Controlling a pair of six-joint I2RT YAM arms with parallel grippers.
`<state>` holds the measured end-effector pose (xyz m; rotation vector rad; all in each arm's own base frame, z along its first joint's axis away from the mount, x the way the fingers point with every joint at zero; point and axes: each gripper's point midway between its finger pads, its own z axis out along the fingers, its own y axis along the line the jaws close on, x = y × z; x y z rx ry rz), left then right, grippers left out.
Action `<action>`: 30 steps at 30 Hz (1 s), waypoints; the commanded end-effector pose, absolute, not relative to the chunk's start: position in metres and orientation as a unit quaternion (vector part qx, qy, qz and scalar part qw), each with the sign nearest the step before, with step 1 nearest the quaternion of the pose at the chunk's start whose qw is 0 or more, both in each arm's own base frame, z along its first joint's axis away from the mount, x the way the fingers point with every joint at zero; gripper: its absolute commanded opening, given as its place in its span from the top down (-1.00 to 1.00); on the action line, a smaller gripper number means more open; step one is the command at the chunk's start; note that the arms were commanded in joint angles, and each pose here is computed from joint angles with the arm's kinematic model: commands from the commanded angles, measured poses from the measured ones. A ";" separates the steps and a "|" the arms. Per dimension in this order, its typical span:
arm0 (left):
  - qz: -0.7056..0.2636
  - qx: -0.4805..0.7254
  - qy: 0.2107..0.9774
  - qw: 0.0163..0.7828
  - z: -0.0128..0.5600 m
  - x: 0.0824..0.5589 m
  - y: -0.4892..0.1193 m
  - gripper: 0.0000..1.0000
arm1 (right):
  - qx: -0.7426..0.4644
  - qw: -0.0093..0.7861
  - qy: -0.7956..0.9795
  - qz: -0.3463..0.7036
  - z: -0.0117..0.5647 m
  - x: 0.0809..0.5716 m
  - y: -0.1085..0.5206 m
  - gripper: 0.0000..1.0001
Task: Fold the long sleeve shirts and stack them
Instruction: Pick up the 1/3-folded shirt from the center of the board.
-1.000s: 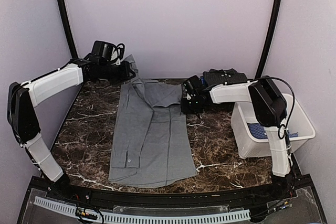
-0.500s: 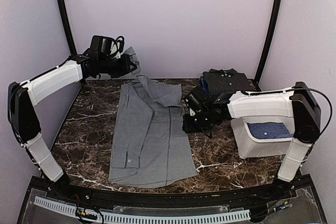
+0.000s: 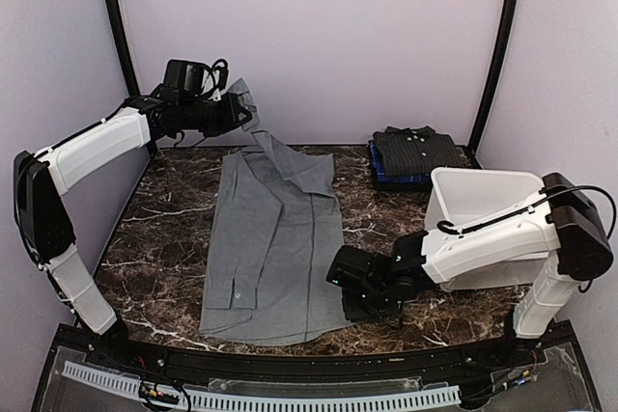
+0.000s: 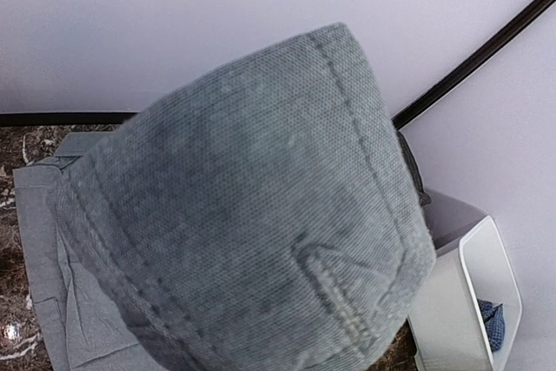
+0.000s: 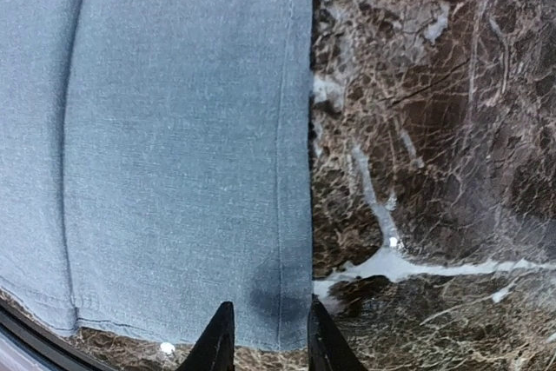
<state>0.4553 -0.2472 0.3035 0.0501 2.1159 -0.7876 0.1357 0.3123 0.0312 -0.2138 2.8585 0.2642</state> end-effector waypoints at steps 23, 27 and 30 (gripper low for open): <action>-0.291 0.035 0.813 0.502 0.369 0.461 -0.235 1.00 | -0.017 0.199 0.979 0.032 0.052 0.140 0.324 1.00; -0.255 0.019 0.810 0.528 0.383 0.463 -0.215 1.00 | -0.036 0.211 0.975 0.050 0.068 0.145 0.345 1.00; -0.225 0.007 0.810 0.542 0.389 0.462 -0.197 1.00 | -0.057 0.212 0.972 0.081 0.077 0.145 0.368 1.00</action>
